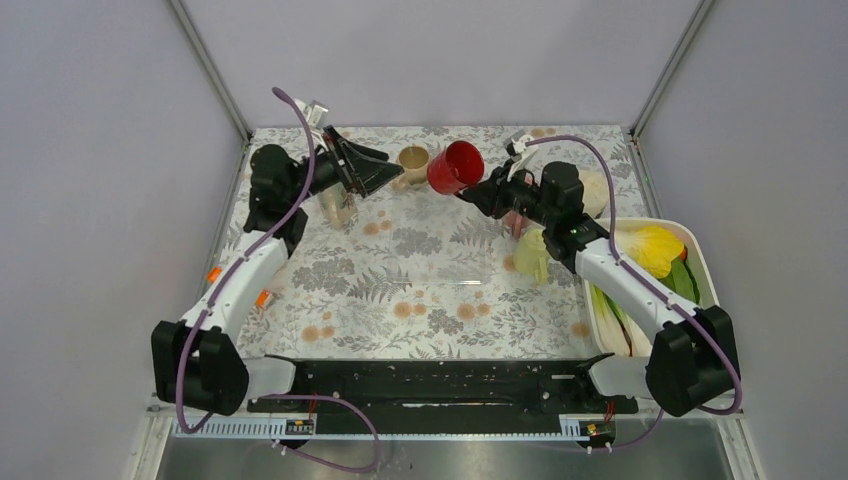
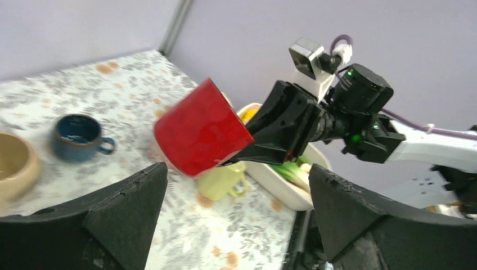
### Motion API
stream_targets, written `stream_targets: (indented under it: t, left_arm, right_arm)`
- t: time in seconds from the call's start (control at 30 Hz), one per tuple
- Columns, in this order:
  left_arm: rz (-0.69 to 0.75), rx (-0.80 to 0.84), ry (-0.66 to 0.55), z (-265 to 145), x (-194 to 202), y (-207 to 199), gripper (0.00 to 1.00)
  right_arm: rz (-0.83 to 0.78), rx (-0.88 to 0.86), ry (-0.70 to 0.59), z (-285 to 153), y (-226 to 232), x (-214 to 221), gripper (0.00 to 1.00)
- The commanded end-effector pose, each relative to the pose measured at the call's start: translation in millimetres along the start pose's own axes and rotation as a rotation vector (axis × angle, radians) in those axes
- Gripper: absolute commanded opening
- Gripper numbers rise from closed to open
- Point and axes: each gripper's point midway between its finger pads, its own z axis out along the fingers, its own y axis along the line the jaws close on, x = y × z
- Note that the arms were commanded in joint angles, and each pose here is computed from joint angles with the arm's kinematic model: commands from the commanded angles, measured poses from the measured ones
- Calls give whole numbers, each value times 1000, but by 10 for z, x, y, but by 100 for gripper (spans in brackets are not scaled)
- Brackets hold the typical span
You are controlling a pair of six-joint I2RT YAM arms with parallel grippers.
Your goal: Turn the mug right side up
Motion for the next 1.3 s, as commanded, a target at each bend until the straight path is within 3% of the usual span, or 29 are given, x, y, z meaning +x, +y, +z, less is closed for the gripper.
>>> stream_targets:
  t: [0.0,0.3,0.53,0.77,1.27]
  left_arm:
    - [189,-61,93,-269,-147,-48,99]
    - [390,-307,250,-1116,54,287,99]
    - [446,-446,401,-1619,523,530,99]
    - [441,-456,452,-1752,894,729,99]
    - [428,-435,439,-1814,933,691,99]
  right_arm:
    - [-197,75,-37,-59,-163,-139,0]
    - [-322,84,109,53,-411,260,0]
    - [-324,85,215,269,-634,566,0]
    - [-321,119,291,468,-882,777,0]
    - [-321,218,415,640,-1249,951,0]
